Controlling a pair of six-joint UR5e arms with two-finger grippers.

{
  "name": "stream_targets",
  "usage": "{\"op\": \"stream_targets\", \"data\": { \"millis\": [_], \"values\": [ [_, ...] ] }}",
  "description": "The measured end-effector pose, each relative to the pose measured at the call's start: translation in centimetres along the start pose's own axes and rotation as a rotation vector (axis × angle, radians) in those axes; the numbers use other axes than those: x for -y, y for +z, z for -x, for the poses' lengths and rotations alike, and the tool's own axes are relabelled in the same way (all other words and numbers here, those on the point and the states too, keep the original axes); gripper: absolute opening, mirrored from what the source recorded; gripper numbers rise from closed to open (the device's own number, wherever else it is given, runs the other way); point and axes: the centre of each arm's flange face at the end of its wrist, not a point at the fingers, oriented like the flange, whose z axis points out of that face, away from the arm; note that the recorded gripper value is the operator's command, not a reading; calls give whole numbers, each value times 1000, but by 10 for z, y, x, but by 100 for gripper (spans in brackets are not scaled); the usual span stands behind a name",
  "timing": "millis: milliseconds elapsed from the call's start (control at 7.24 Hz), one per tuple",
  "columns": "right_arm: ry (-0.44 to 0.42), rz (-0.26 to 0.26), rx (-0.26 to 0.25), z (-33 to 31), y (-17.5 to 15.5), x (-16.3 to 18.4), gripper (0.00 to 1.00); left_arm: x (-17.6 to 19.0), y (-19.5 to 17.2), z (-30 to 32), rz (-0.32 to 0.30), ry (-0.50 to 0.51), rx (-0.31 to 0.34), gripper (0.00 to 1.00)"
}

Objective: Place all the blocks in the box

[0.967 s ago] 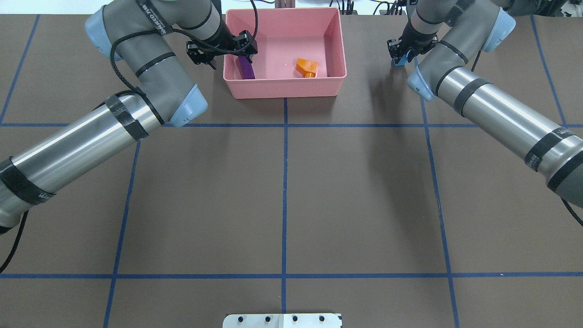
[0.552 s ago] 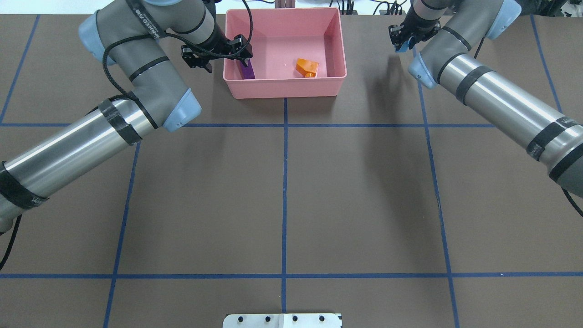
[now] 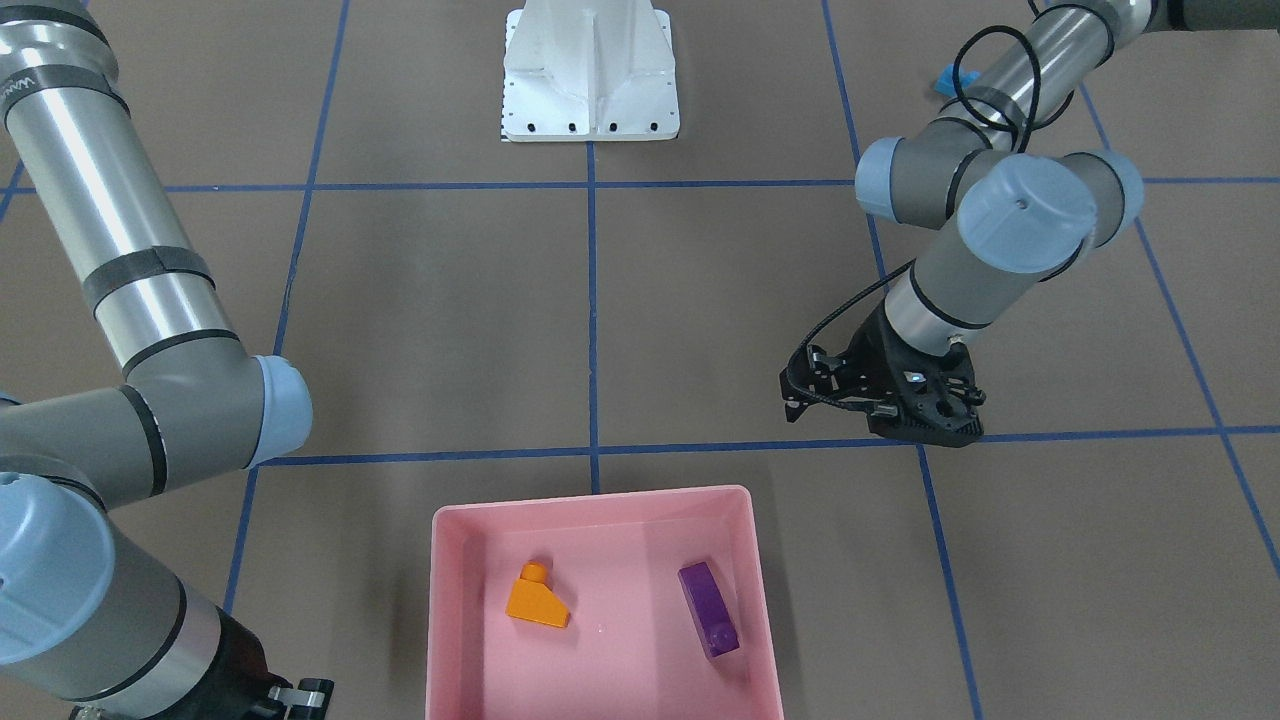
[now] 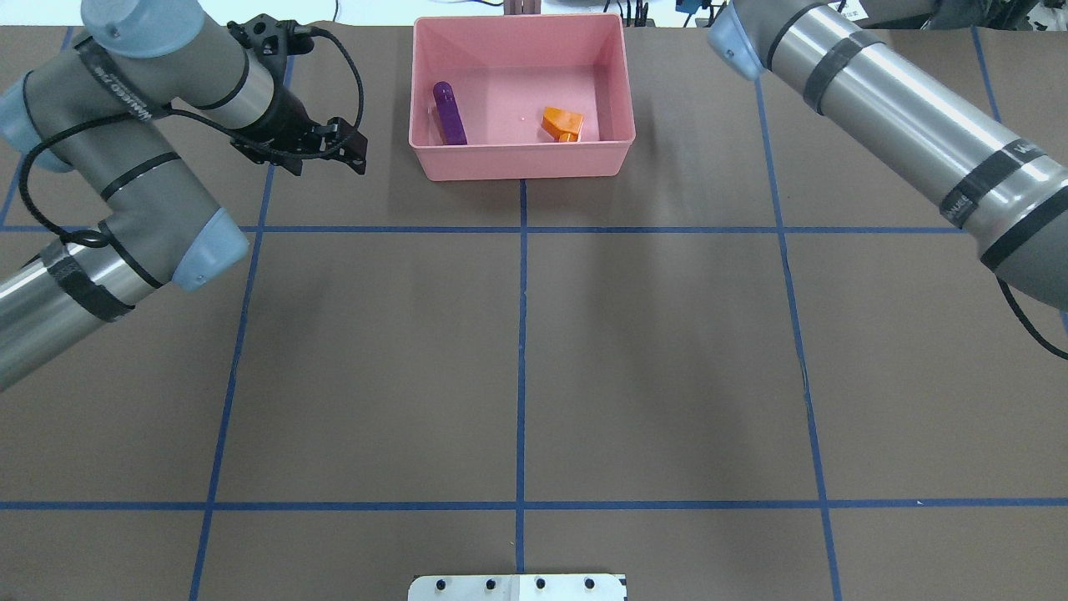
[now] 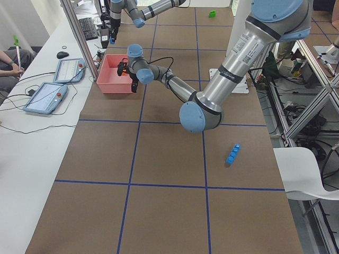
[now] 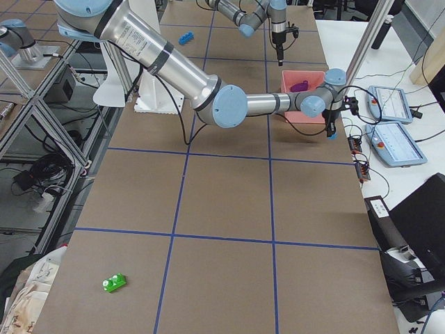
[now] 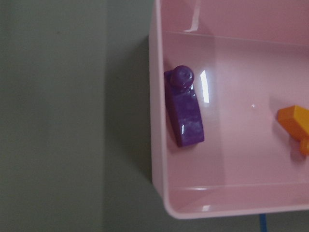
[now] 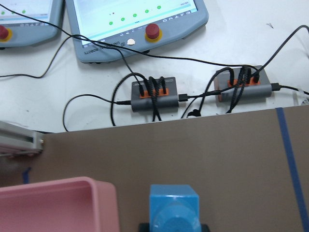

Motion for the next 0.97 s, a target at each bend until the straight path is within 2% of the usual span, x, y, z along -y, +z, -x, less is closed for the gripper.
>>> {"op": "stream_targets", "data": {
  "millis": [138,276,414,552,690,967],
  "values": [
    [27,9,5,38,-12,-6,0,-7,-3,9,4,10,-2,100],
    [31,10,2,71,-8,-23,13,-10,-4,12,5,13,-2,100],
    [22,8,-7,98,3,-45,77,-11,-4,13,6,15,-2,100],
    [14,15,-17,113,14,-63,98,-12,-4,14,7,15,-2,100],
    [11,25,-31,120,21,-75,99,-12,-4,14,8,15,-1,100],
    [12,41,-60,123,14,-81,99,-18,-5,20,9,14,0,100]
  ]
}}
